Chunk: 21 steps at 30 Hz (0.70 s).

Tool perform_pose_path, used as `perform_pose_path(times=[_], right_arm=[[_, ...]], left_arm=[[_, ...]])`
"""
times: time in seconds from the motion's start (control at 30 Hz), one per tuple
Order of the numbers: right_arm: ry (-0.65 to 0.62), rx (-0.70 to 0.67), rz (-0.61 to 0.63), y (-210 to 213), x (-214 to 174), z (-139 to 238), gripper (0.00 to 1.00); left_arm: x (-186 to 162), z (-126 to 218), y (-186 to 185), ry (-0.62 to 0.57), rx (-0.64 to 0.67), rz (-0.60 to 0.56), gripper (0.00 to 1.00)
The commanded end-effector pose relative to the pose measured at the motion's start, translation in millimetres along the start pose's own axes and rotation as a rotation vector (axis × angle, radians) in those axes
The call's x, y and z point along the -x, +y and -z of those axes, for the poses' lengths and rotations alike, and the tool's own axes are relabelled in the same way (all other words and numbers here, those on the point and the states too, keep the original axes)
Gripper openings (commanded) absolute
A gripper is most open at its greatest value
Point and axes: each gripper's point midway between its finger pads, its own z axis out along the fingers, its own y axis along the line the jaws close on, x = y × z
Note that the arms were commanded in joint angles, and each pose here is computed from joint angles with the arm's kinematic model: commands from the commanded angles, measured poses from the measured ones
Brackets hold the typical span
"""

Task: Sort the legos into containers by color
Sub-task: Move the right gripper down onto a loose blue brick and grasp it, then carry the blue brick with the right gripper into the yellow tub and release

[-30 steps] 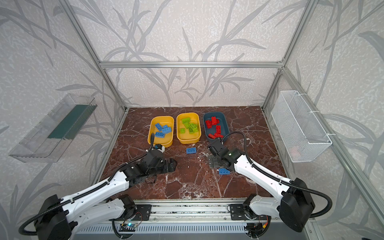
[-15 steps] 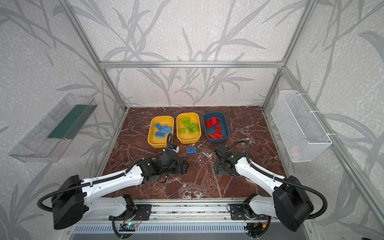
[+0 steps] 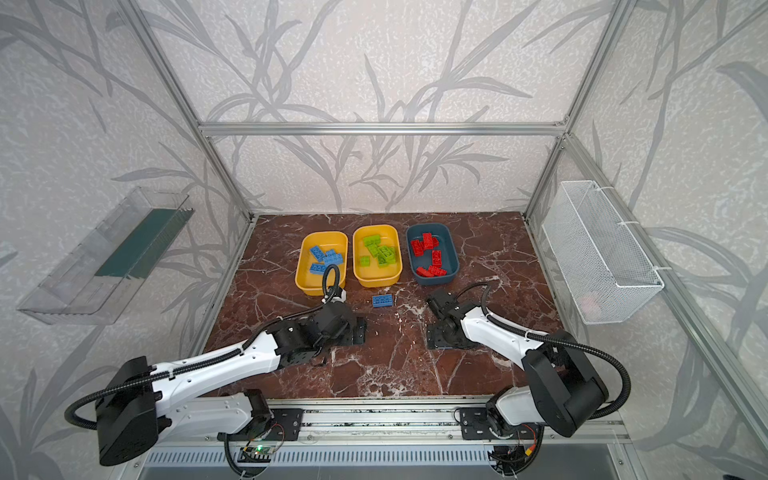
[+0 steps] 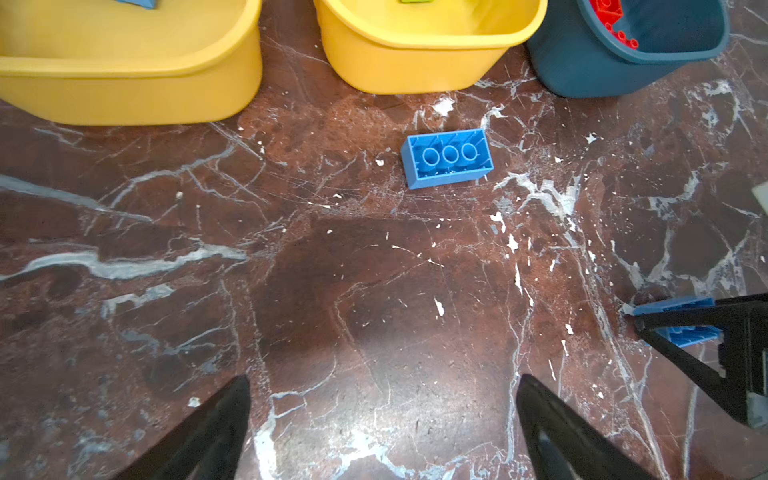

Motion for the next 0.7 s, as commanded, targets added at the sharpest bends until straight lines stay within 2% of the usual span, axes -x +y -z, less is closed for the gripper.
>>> perform_pose_path(times=[0.0,0.07,0.13,0.23,0.47,0.67], right_arm=[[0.015,0.034,0.014,8,6,-1,0.9],[0.041,0.041,0.015,11,4,-3,0.8],[0.063,0.039,0.004,12,3,-3,0.65],[0.071,0.043,-0.008,13,2,0,0.54],[-0.002,0.131,0.006,32,18,34,0.49],[-0.129,0.284,0.095,91,58,82,0.48]], left_arm=[[14,14,11,-0.059,0.053,0.022,0.99],[14,17,16,-0.067,0.06,0.027,0.99],[14,21,21,-0.077,0.066,0.038,0.99],[12,26,30,-0.092,0.081,0.056,0.99],[11,32,56,-0.15,0.143,0.098,0.99],[5,31,74,-0.137,0.177,0.13,0.99]])
